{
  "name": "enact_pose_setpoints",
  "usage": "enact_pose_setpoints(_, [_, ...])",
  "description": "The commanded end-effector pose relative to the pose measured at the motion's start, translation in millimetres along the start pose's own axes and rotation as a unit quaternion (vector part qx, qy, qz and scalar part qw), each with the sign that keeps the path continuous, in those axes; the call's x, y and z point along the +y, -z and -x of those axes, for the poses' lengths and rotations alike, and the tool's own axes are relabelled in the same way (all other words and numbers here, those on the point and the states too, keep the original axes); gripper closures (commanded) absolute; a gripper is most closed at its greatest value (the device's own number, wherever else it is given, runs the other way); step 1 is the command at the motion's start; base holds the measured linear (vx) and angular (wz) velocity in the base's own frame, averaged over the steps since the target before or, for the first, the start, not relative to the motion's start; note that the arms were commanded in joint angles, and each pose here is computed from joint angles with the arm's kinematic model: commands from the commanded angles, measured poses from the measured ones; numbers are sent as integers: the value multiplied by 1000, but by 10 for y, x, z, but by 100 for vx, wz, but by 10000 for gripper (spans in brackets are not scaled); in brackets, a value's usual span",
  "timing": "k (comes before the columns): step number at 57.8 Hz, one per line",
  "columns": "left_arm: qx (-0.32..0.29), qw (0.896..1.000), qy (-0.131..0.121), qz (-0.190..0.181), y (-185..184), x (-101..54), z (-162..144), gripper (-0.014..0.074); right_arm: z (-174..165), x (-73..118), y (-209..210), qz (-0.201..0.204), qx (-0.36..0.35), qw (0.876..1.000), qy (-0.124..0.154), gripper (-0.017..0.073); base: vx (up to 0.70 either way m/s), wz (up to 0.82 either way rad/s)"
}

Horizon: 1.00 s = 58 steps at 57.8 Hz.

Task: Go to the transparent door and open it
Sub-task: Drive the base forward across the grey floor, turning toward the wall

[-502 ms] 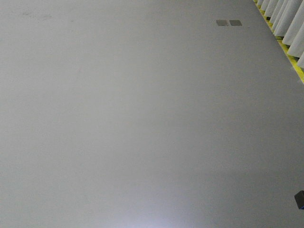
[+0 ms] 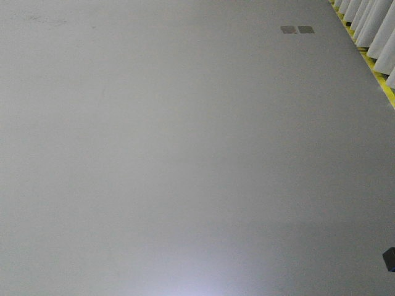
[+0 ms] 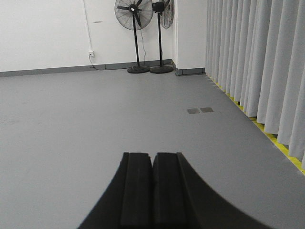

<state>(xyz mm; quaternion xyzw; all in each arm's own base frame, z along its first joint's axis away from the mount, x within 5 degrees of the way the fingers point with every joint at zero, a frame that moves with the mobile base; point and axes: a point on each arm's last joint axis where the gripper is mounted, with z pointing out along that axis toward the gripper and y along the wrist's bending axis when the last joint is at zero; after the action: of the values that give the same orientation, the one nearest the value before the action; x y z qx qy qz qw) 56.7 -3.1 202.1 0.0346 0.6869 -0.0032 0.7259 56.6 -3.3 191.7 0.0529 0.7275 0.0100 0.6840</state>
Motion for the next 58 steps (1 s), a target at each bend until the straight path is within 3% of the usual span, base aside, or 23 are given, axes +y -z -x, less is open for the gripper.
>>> enact_pose_setpoints(1, [-41,999,7,0,10,0,32,600,74,4,13,2,-49,999,3,566,0,0])
enact_pose_setpoints(58, [-41,999,7,0,10,0,32,600,74,4,13,2,-49,999,3,566,11,1])
